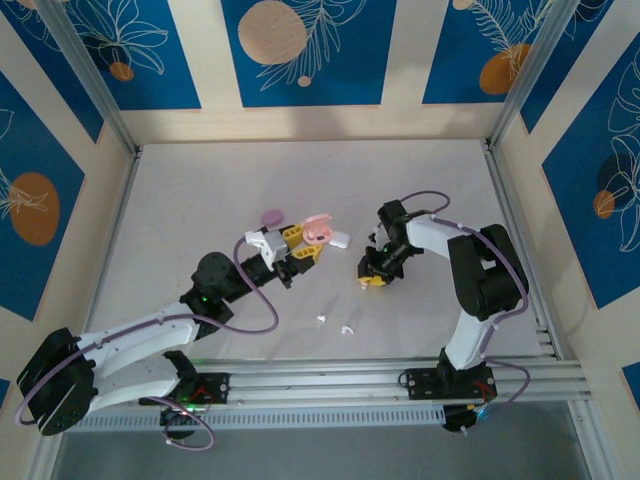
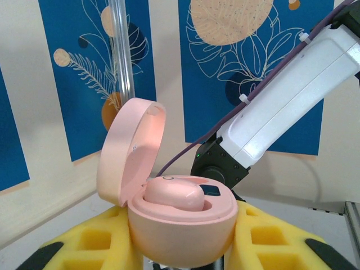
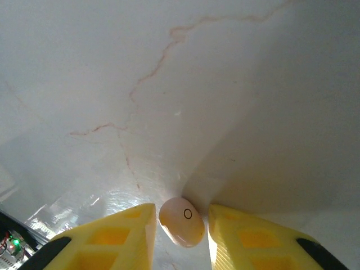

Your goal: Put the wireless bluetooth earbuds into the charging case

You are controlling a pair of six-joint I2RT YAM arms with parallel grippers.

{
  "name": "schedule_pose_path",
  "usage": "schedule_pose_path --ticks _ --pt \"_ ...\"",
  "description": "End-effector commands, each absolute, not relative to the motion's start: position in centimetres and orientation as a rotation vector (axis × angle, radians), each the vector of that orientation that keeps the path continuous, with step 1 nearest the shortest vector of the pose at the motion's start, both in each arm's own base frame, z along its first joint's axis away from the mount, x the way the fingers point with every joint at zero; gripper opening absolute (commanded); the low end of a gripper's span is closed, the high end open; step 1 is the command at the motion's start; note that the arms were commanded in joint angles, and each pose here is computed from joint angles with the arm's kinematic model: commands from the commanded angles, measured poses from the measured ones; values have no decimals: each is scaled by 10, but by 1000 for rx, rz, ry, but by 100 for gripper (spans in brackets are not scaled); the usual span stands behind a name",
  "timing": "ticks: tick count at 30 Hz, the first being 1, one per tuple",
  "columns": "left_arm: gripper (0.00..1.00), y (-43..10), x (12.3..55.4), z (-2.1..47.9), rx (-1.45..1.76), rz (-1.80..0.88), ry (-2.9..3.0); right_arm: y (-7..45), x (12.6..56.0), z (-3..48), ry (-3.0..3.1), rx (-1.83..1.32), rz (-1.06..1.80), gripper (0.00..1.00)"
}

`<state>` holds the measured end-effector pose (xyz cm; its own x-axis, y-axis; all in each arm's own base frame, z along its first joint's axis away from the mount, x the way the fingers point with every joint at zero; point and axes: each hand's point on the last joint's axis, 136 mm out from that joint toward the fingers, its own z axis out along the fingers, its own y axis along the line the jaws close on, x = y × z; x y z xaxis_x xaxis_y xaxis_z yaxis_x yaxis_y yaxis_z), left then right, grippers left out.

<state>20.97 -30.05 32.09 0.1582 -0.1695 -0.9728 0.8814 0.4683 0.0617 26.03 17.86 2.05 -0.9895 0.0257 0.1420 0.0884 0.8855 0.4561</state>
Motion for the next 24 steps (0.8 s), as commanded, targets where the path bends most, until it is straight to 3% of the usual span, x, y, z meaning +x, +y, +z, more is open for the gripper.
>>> schedule_pose_path --ticks 1,24 --pt "25 -300 203 327 765 -887 1142 189 256 27 -2890 -36 -764 31" --pt "25 -300 203 328 769 -890 1139 210 259 33 -2896 71 -761 32"
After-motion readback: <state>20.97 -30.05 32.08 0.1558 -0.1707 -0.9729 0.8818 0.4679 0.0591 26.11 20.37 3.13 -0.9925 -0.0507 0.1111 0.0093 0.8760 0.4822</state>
